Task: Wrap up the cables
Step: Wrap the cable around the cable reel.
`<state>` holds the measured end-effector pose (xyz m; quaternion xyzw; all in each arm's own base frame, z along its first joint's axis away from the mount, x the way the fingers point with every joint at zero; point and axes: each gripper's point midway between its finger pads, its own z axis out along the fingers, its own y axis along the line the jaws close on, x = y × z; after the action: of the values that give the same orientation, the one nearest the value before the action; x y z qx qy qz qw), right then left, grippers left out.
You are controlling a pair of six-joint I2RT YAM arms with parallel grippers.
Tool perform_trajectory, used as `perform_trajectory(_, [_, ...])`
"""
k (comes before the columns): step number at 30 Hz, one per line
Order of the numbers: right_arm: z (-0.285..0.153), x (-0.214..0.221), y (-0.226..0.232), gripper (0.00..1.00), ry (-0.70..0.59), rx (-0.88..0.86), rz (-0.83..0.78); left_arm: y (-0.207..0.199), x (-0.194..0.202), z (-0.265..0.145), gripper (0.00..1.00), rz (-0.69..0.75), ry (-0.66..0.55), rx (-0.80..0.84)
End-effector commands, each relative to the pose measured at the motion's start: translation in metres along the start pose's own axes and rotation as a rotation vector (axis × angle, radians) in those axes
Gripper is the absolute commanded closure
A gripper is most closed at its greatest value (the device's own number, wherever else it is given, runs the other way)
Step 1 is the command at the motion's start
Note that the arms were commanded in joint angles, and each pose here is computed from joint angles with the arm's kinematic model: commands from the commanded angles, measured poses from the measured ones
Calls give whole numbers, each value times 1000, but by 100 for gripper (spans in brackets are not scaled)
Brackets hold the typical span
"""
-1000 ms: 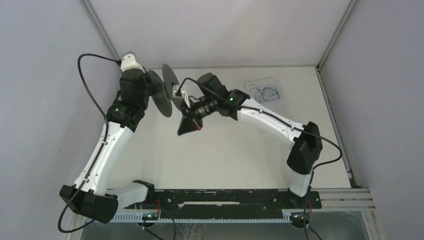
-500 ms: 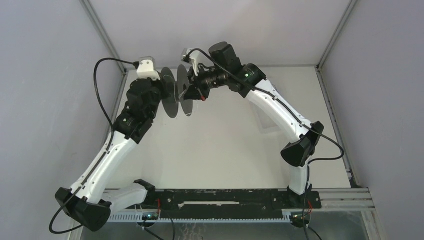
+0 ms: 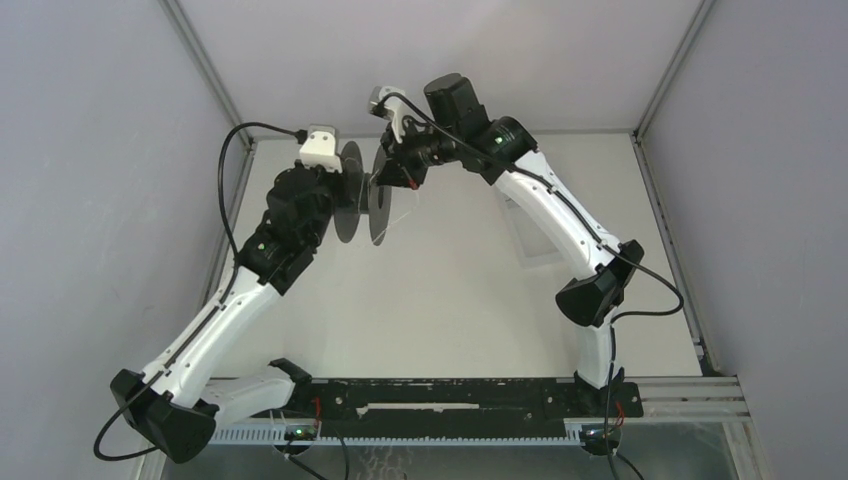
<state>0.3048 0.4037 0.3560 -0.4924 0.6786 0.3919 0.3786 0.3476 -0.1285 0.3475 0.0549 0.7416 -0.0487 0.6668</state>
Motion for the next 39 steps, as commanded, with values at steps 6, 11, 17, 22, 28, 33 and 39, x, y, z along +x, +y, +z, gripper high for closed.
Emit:
perform_trajectory(6, [-43, -48, -58, 94, -129, 247, -179, 7, 16, -9, 100, 78, 30, 2])
perform_trajectory(11, [-47, -47, -85, 95, -129, 329, -175, 2, 19, -10, 100, 70, 39, 25])
perform_trajectory(17, [-52, -39, -116, 95, -111, 394, -179, 0, 19, -12, 100, 67, 44, 39])
perform_trajectory(22, [-53, -26, -138, 95, -82, 419, -174, -2, 18, -12, 100, 57, 42, 51])
perform_trajectory(28, [-45, 2, -159, 95, -33, 400, -149, -6, 15, -14, 100, 40, 42, 72])
perform_trajectory(33, [-32, 37, -174, 95, 28, 377, -117, -8, 11, -16, 100, 25, 42, 86])
perform_trajectory(39, [-15, 84, -188, 92, 98, 344, -66, -9, 4, -19, 100, -3, 37, 99])
